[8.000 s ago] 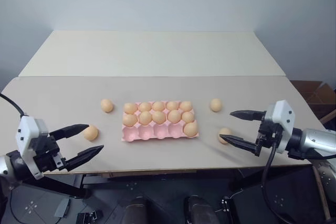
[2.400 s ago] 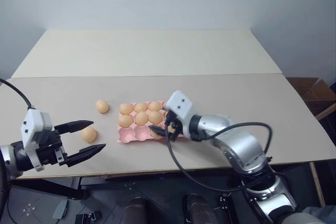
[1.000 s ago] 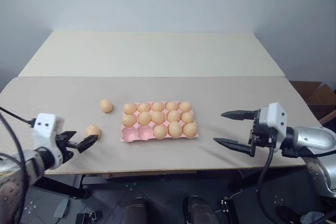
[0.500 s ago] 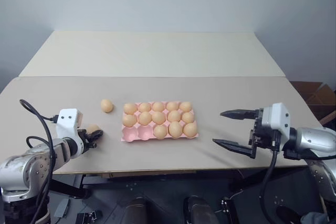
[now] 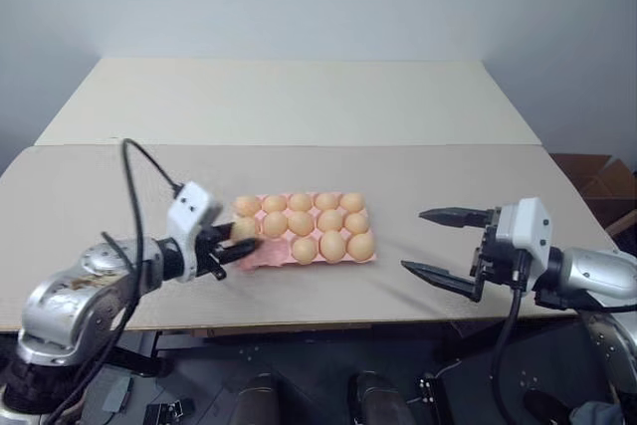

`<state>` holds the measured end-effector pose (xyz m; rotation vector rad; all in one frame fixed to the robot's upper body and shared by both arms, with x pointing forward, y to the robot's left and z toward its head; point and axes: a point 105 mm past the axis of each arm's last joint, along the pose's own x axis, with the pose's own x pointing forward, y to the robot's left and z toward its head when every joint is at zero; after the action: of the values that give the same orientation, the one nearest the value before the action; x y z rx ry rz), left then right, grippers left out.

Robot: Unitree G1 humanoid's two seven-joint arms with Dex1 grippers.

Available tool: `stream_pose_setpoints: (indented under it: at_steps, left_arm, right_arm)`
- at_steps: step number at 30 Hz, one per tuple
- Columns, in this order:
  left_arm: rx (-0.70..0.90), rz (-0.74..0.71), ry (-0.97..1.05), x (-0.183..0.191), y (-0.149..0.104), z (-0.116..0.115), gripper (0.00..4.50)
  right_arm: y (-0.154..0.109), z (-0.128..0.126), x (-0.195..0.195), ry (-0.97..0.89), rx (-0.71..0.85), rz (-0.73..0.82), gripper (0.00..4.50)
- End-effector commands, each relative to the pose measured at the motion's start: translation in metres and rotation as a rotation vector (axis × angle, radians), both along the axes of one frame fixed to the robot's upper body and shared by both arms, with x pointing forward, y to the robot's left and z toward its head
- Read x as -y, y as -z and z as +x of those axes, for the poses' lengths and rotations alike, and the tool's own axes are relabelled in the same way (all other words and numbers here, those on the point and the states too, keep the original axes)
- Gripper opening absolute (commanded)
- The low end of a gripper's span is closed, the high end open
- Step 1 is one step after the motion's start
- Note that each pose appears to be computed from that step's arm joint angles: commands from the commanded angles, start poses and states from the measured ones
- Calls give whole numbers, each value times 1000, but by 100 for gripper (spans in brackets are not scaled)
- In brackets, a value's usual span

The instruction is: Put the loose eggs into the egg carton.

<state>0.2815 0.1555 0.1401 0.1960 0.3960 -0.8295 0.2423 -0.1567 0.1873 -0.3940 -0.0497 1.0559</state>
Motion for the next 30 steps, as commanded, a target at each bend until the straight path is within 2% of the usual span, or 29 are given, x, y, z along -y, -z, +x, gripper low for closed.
stream_pose_setpoints:
  at_steps: [1,3,6,11,17,20,25,30]
  left_arm:
    - [33,6,76,11,-4,4,184]
    - [10,15,106,17,0,6,184]
    - [2,18,123,21,3,8,272]
    - [82,0,127,14,-16,7,439]
    - [223,-12,32,-32,-39,-1,445]
    - [298,7,0,-61,-42,-13,445]
    - [180,90,-55,-120,-29,-46,445]
    - [224,38,-102,-137,-34,-70,445]
  right_arm:
    - [-9,-6,-4,-9,46,0,450]
    - [-8,-6,-4,0,47,1,450]
    - [-9,-7,-4,12,52,2,450]
    - [-9,-9,-3,20,51,2,450]
    - [-9,-7,-5,-1,49,6,450]
    - [-8,-3,-4,-19,47,1,450]
    - [-12,8,-2,-59,46,-16,450]
    - [-14,12,1,-88,46,-32,450]
